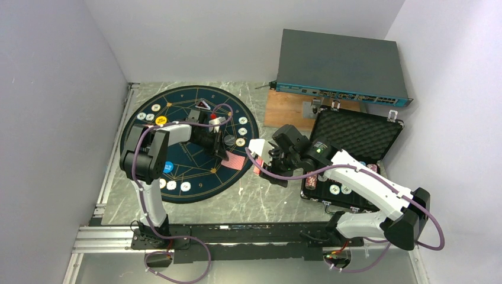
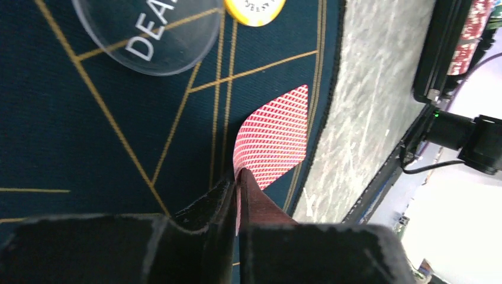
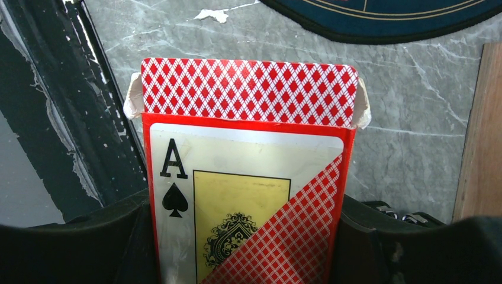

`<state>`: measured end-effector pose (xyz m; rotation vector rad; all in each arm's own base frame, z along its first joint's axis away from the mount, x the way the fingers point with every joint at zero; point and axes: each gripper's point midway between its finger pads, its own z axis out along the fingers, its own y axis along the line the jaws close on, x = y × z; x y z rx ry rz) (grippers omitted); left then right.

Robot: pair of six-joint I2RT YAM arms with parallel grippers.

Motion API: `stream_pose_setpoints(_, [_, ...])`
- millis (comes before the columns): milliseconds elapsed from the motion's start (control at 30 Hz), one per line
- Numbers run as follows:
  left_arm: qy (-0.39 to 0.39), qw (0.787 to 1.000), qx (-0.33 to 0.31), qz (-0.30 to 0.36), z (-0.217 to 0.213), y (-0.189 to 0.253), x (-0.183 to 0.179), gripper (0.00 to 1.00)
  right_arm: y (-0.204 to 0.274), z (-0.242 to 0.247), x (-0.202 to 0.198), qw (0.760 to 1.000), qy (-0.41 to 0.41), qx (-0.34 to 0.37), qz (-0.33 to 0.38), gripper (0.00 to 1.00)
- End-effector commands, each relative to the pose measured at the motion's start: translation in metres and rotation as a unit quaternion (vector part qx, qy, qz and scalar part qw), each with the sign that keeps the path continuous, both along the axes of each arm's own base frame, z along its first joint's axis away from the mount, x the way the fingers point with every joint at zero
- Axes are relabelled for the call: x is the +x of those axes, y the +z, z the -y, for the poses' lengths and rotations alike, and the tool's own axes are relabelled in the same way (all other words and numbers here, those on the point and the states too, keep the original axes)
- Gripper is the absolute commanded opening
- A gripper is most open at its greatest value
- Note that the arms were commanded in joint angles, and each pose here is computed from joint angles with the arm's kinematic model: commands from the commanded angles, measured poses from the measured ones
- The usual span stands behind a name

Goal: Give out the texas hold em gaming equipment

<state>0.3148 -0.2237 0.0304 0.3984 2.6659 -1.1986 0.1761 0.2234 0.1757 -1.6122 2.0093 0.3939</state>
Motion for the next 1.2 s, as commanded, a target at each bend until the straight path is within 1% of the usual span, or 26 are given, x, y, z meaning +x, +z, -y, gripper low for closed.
stream_pose_setpoints(0, [0.017, 0.998, 0.049, 0.042, -0.010, -0.009, 0.026, 0.18, 0.019, -0.009, 0.005, 0.999, 0.007, 0.031, 0.026, 0.00])
stream_pose_setpoints(167, [0.016, 0.997, 0.053, 0.052, -0.010, 0.001, 0.029, 0.56, 0.017, -0.011, 0.006, 0.999, 0.010, 0.031, 0.025, 0.00])
stream_pose_setpoints(200, [0.012, 0.997, 0.052, 0.057, -0.010, 0.006, 0.029, 0.67, 0.017, -0.012, 0.006, 0.999, 0.011, 0.031, 0.025, 0.00])
stream_pose_setpoints(233, [0.009, 0.997, 0.053, 0.064, -0.011, 0.013, 0.028, 0.72, 0.017, -0.012, 0.007, 0.999, 0.012, 0.031, 0.026, 0.00])
stream_pose_setpoints(267, [0.009, 0.996, 0.054, 0.069, -0.013, 0.019, 0.026, 0.80, 0.017, -0.012, 0.007, 0.999, 0.012, 0.031, 0.026, 0.00])
stream_pose_setpoints(300, [0.007, 0.996, 0.054, 0.075, -0.016, 0.026, 0.024, 0.83, 0.016, -0.013, 0.007, 0.999, 0.012, 0.031, 0.026, 0.00])
stream_pose_setpoints(400, [0.013, 0.993, 0.075, 0.094, -0.030, 0.044, 0.017, 0.86, 0.017, -0.014, 0.007, 0.999, 0.013, 0.034, 0.026, 0.00])
stream_pose_setpoints(433, [0.022, 0.992, 0.072, 0.098, -0.035, 0.051, 0.014, 0.93, 0.017, -0.014, 0.007, 0.999, 0.013, 0.035, 0.026, 0.00])
stream_pose_setpoints(467, [0.030, 0.992, 0.052, 0.107, -0.037, 0.062, 0.012, 0.98, 0.017, -0.015, 0.008, 0.999, 0.012, 0.035, 0.027, 0.00])
stream_pose_setpoints(500, [0.032, 0.992, 0.013, 0.120, -0.036, 0.080, 0.007, 0.99, 0.018, -0.015, 0.008, 0.999, 0.012, 0.037, 0.027, 0.00])
stream_pose_setpoints(567, [0.012, 0.989, -0.073, 0.129, -0.024, 0.113, -0.011, 0.99, 0.018, -0.017, 0.009, 0.999, 0.011, 0.041, 0.027, 0.00])
stream_pose_setpoints(633, [-0.016, 0.980, -0.141, 0.138, -0.008, 0.142, -0.030, 0.99, 0.018, -0.020, 0.008, 0.999, 0.010, 0.046, 0.024, 0.00])
stream_pose_setpoints(700, [-0.040, 0.971, -0.202, 0.124, 0.010, 0.164, -0.050, 0.98, 0.017, -0.023, 0.009, 0.998, 0.009, 0.051, 0.021, 0.00])
stream_pose_setpoints(733, [-0.055, 0.966, -0.222, 0.120, 0.019, 0.174, -0.059, 0.97, 0.017, -0.024, 0.009, 0.998, 0.008, 0.053, 0.020, 0.00])
stream_pose_setpoints(833, [-0.093, 0.957, -0.259, 0.096, 0.045, 0.194, -0.083, 0.98, 0.018, -0.027, 0.010, 0.998, 0.007, 0.057, 0.019, 0.00])
stream_pose_setpoints(933, [-0.128, 0.945, -0.284, 0.095, 0.061, 0.204, -0.100, 0.97, 0.018, -0.027, 0.011, 0.998, 0.008, 0.053, 0.016, 0.00])
stream_pose_setpoints(1033, [-0.164, 0.939, -0.280, 0.118, 0.073, 0.207, -0.113, 0.96, 0.017, -0.027, 0.011, 0.999, 0.009, 0.049, 0.016, 0.00])
stream_pose_setpoints(1167, [-0.175, 0.939, -0.274, 0.111, 0.081, 0.204, -0.121, 0.94, 0.017, -0.028, 0.011, 0.999, 0.007, 0.051, 0.014, 0.00])
